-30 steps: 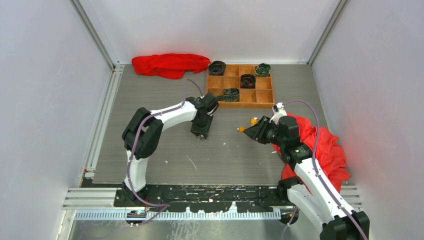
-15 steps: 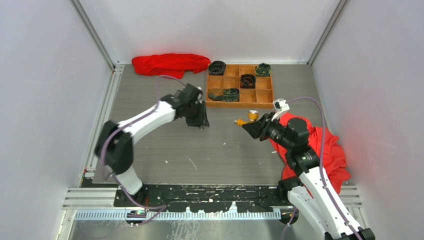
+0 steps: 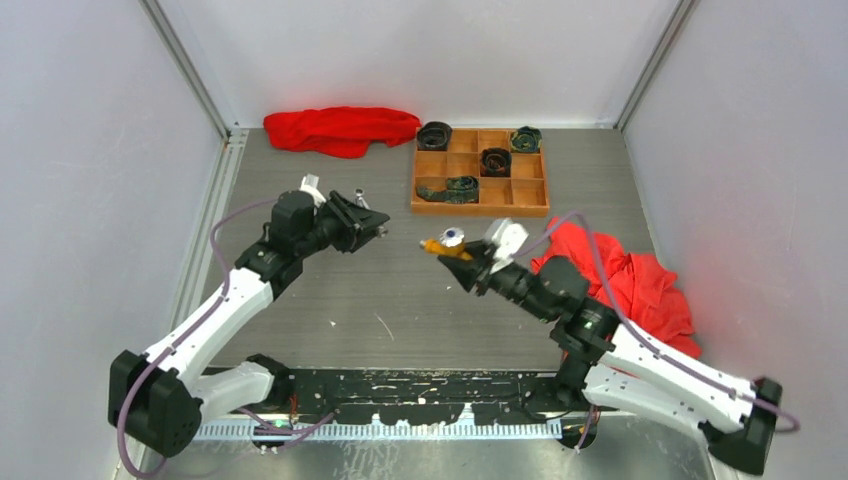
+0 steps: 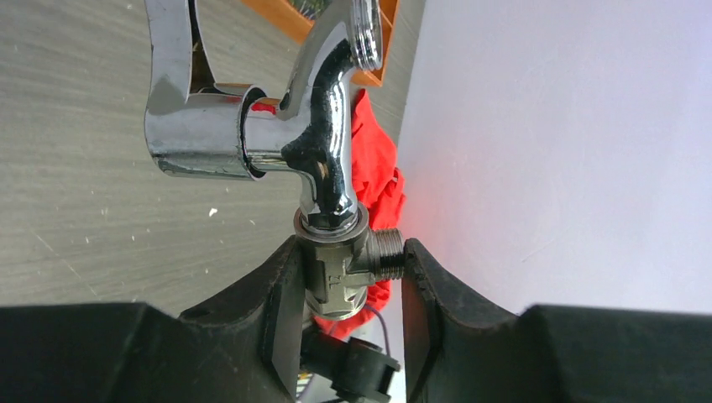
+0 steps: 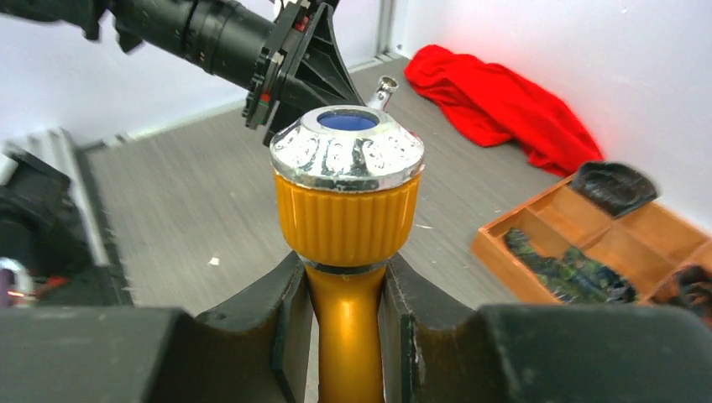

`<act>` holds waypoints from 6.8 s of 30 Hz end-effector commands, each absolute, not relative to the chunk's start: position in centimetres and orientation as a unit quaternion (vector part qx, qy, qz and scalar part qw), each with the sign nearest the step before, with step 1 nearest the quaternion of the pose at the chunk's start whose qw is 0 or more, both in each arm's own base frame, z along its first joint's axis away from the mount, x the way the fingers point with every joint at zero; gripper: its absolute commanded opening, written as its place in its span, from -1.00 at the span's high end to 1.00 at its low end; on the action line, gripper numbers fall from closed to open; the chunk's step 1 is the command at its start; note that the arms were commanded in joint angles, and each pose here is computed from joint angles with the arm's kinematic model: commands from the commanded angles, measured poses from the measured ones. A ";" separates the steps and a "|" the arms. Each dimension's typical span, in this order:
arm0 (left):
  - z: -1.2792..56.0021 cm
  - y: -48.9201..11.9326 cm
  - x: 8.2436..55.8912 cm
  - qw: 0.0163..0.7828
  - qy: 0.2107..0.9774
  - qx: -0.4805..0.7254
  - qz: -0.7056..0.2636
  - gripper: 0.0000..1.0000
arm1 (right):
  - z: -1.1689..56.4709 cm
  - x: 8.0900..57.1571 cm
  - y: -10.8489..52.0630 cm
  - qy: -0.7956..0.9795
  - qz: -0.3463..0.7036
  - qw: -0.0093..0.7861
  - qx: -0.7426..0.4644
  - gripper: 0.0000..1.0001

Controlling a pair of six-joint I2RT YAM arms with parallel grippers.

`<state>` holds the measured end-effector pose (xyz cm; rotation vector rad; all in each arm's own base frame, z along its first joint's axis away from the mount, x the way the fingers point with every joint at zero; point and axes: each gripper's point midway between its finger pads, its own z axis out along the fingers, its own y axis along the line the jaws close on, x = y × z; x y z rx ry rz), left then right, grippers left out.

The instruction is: Install the water faucets

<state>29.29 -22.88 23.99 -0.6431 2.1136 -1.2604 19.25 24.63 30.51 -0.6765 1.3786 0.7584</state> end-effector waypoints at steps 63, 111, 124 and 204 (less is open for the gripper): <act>31.4 -21.9 23.8 0.275 0.714 -0.158 -0.625 1.00 | 32.1 17.8 33.6 0.265 -0.238 0.835 -0.419 0.99; 30.2 -20.9 23.9 0.347 0.732 -0.136 -0.571 1.00 | 31.4 19.3 35.8 0.367 -0.227 0.815 -0.387 0.99; 30.2 -21.1 23.9 0.348 0.730 -0.134 -0.572 1.00 | 32.6 19.2 35.8 0.421 -0.107 0.835 -0.338 0.99; 21.6 -18.0 23.5 0.329 0.831 -0.246 -0.375 1.00 | 21.2 25.1 22.0 0.738 0.269 0.617 0.047 0.99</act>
